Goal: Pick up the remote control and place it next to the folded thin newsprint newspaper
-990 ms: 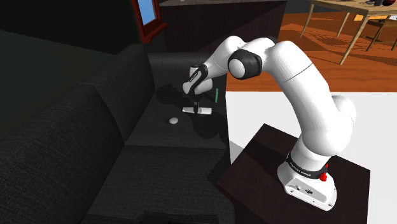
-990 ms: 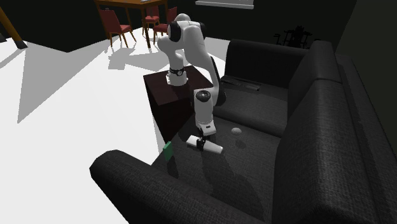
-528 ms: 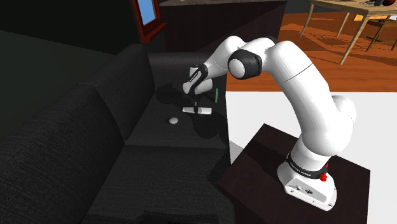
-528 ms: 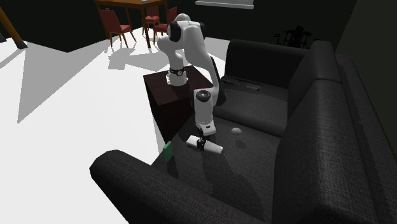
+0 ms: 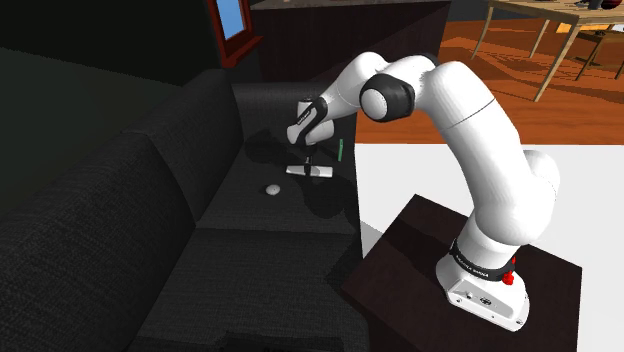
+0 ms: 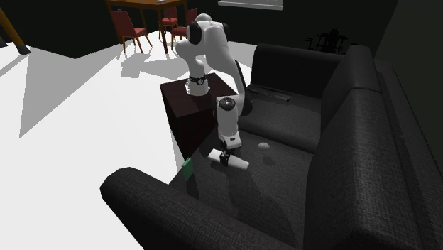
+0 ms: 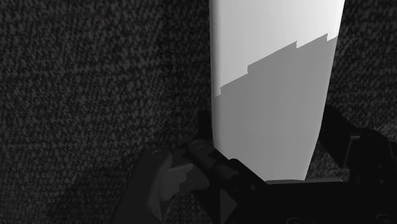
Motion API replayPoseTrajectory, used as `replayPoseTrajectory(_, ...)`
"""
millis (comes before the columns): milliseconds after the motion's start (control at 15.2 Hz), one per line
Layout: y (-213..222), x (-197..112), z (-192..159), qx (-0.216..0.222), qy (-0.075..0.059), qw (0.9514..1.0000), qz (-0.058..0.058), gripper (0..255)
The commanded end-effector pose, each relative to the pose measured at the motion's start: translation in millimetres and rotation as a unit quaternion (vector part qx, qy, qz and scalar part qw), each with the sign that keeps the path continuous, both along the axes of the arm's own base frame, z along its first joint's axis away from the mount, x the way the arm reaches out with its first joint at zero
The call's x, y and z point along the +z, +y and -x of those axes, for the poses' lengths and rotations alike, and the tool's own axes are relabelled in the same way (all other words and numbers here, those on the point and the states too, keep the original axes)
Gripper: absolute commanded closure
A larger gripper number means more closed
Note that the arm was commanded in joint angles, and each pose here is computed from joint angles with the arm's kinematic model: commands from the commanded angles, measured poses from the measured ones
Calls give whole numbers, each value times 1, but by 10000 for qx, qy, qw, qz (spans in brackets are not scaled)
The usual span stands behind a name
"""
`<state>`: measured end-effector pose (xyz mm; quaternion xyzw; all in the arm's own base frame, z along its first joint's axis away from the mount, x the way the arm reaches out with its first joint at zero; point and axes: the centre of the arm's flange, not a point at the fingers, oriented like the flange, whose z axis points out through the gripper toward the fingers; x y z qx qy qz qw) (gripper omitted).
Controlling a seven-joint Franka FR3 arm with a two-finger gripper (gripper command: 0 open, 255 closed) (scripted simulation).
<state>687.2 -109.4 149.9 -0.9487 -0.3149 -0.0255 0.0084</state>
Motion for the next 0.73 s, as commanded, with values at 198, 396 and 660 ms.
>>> replayPoseTrajectory(198,0,26,1,0,-1,10000,0,255)
replayPoseTrajectory(396,0,42,1,0,-1,10000,0,255)
replayPoseTrajectory(660,0,63,1,0,-1,10000,0,255)
